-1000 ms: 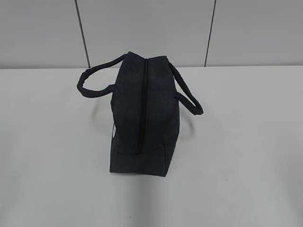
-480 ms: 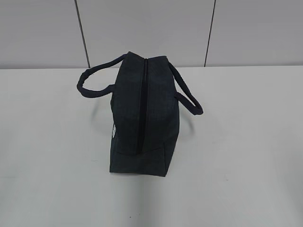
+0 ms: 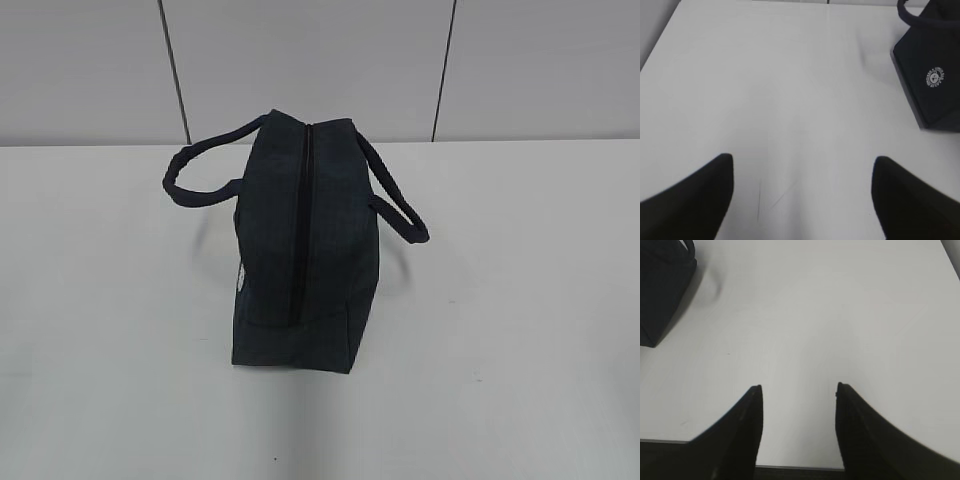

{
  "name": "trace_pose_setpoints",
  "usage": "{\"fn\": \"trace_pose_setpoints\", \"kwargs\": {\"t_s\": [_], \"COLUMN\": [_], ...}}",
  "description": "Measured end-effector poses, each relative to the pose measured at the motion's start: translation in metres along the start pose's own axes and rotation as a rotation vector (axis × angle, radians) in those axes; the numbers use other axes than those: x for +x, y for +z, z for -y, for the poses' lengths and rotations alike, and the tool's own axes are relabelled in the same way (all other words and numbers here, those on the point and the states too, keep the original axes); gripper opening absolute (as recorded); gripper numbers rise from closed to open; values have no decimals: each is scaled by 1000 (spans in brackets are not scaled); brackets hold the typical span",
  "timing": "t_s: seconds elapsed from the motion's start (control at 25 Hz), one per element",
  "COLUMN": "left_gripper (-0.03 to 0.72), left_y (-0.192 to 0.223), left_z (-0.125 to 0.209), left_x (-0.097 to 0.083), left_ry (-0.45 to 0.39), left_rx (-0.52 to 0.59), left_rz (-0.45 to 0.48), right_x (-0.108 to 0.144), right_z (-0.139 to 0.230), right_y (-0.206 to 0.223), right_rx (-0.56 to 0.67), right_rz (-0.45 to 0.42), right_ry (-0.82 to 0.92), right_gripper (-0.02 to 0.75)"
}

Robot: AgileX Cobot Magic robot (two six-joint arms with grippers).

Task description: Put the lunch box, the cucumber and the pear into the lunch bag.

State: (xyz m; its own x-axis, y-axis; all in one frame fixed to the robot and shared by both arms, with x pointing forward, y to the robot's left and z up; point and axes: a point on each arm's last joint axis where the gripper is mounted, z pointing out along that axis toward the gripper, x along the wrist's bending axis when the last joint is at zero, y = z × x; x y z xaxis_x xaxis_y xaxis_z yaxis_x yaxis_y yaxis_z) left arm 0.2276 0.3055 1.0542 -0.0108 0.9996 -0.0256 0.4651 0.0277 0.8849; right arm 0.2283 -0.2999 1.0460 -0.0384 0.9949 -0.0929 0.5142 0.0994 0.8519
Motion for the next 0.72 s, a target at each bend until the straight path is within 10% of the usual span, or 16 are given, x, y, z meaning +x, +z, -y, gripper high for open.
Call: {"fn": "trace_pose_setpoints", "kwargs": {"t_s": [0.72], "left_gripper": [560], "left_y": [0], "left_z": [0], "left_x": [0], "left_ry": [0], "left_rx": [-1], "left_rz": [1], "right_x": [0], "right_z": [1], "right_y": [-1], "right_rx": [-3], "right_rz": [2], "right_ry": [-1], "right_gripper": [353]}}
